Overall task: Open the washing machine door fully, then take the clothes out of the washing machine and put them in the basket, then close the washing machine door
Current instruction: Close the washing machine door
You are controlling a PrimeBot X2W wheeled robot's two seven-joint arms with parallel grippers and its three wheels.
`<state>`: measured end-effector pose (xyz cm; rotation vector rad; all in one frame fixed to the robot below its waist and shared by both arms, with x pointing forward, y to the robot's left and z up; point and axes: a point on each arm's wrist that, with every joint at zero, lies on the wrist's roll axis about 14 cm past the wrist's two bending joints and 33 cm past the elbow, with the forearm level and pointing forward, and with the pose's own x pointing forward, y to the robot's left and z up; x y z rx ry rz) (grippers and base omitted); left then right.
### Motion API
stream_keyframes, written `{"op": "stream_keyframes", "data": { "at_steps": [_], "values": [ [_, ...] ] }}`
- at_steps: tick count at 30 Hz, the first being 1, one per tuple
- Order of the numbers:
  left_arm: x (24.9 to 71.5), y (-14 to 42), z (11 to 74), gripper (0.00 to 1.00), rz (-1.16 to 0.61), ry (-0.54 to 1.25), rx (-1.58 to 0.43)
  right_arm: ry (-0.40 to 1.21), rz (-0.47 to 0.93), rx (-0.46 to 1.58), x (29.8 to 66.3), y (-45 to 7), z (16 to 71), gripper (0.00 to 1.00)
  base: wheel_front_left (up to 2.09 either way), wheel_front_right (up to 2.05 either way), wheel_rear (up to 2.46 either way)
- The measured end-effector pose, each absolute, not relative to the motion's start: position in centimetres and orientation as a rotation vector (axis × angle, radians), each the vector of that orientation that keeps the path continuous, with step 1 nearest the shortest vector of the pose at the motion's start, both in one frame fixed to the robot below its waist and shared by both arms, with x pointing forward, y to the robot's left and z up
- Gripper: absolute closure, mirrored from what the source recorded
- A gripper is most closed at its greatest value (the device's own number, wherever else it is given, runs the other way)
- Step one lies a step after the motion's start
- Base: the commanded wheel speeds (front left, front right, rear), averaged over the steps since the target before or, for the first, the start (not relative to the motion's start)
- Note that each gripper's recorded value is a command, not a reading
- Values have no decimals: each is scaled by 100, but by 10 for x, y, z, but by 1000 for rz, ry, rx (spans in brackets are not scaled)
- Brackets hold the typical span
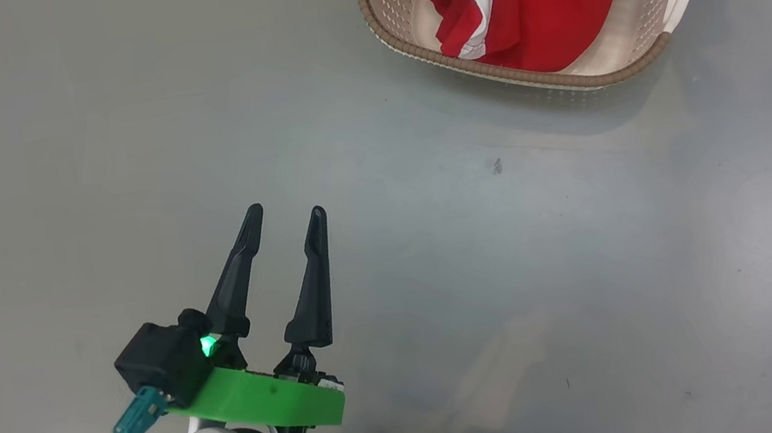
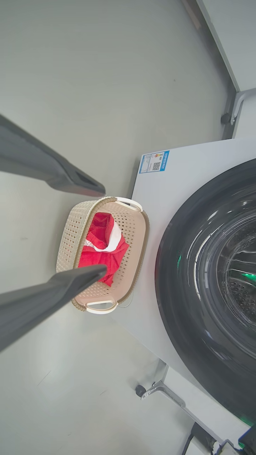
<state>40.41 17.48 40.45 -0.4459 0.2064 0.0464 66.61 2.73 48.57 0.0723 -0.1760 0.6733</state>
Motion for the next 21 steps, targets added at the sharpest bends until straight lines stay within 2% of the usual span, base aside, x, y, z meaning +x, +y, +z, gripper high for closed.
{"op": "stream_keyframes", "data": {
  "at_steps": [11, 21],
  "values": [
    [409, 182, 398, 0, 74, 217, -464, -189, 610, 10, 703, 13, 483, 100, 0, 0, 0],
    [411, 183, 394, 0, 78, 226, -462, -179, 588, 46, 710, 15, 479, 100, 0, 0, 0]
  ]
}}
